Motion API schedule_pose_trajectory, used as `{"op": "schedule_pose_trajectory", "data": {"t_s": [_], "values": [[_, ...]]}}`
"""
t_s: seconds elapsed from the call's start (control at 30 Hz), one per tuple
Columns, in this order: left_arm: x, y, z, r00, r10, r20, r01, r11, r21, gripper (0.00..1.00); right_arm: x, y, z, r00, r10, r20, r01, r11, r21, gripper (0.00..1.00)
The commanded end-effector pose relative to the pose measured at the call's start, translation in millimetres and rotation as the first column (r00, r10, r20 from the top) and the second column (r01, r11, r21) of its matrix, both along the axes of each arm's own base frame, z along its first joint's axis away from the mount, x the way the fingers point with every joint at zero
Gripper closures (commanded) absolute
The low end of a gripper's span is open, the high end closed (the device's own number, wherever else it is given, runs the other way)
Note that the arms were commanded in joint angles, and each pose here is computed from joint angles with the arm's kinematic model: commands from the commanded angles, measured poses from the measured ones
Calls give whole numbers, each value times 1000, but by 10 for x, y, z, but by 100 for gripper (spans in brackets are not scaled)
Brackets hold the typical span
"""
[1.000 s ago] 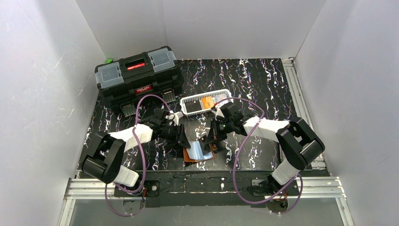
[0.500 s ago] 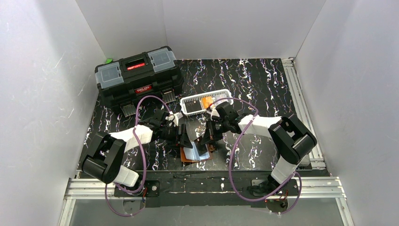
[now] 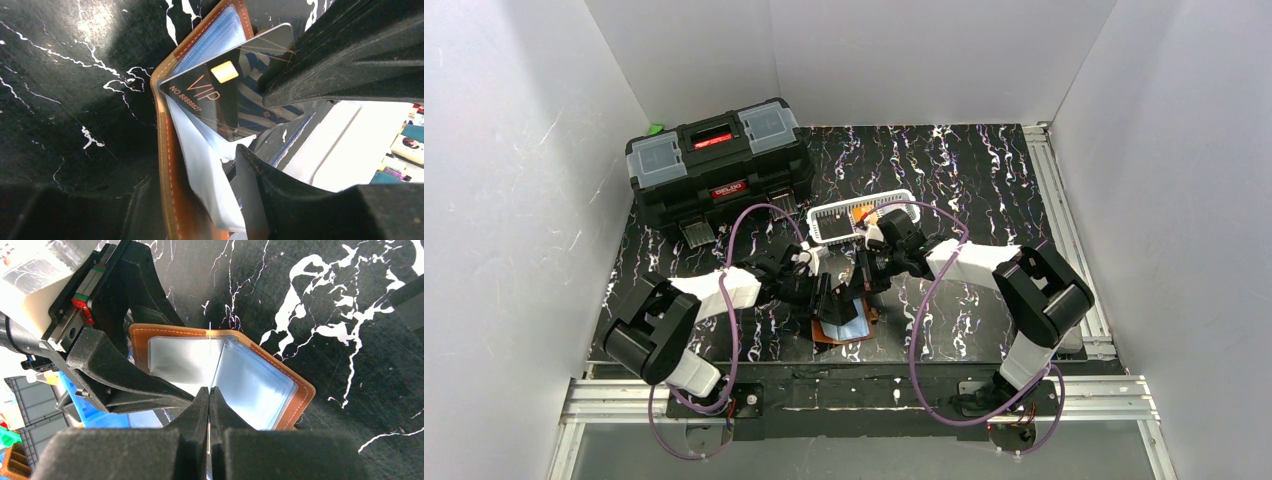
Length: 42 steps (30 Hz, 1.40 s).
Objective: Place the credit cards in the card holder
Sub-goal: Turn over the card slot in the card holder.
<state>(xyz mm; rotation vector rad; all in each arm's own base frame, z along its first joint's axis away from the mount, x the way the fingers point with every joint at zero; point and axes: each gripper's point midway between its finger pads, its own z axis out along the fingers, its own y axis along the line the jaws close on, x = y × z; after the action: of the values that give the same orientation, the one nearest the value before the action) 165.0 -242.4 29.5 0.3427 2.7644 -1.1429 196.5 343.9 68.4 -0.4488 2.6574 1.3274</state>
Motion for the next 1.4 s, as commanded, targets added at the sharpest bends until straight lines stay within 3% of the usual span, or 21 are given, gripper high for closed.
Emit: {"op": "schedule_pose_trajectory", "data": {"t_s": [0.0, 0.43, 1.37], "values": [[-26, 217, -250, 999, -20, 30, 15, 989, 149, 56, 32, 101, 62, 1000, 26, 15, -27, 999, 35, 99], [-83, 270, -269, 998, -51, 47, 41, 982, 184, 84, 116, -340, 164, 994, -70, 84, 73, 997, -31, 99], [-106, 239, -223, 999, -31, 35, 25, 987, 157, 86, -149, -631, -117, 995, -102, -2, 102, 992, -78, 99]]}}
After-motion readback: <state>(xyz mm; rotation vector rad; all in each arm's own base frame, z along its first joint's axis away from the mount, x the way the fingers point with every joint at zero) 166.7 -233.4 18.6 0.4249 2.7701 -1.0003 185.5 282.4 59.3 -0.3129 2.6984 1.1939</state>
